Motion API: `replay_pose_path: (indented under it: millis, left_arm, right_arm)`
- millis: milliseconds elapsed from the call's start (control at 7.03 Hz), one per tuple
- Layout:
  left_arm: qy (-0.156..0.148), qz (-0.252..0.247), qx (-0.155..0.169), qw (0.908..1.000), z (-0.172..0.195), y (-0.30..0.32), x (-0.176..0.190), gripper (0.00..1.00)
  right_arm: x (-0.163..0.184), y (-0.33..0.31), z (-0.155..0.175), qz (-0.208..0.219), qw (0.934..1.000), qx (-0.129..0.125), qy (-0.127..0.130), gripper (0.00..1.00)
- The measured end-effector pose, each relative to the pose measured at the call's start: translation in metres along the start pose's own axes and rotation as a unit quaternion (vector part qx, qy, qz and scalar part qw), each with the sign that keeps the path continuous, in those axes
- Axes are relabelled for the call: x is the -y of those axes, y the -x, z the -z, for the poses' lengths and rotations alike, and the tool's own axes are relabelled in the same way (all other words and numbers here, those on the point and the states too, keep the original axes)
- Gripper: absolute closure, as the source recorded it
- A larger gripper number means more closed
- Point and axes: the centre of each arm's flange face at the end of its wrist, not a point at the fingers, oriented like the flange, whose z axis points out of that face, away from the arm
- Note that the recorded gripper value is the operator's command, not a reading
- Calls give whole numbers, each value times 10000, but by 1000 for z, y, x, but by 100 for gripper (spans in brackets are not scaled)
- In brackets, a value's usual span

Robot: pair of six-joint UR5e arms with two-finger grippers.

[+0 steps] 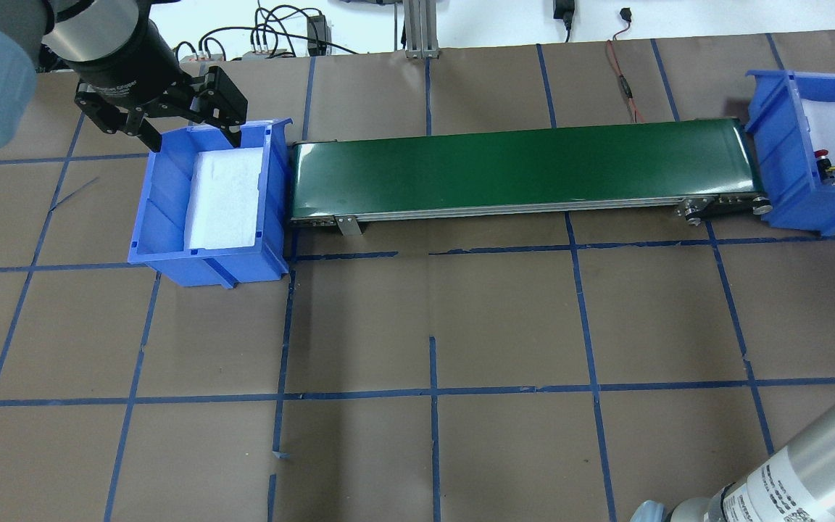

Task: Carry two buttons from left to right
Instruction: 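Lower the yellow button into the right bin and open the right gripper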

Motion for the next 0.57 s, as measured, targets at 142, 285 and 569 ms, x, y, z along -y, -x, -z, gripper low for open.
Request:
replay_pose_path:
  millis: [142, 285, 569]
  left_arm:
    - [4, 1, -1, 10000, 0, 0, 0, 0]
    - [8, 1, -1, 10000, -1, 0, 0, 0]
    - [10, 1, -6, 10000, -1, 0, 1, 0]
  right_arm:
    - [14, -11, -17, 19, 10000, 52, -26, 91]
    - [25, -18, -35, 27, 9999, 125, -34, 91]
    - [32, -24, -62, 31, 9997, 226, 8, 91]
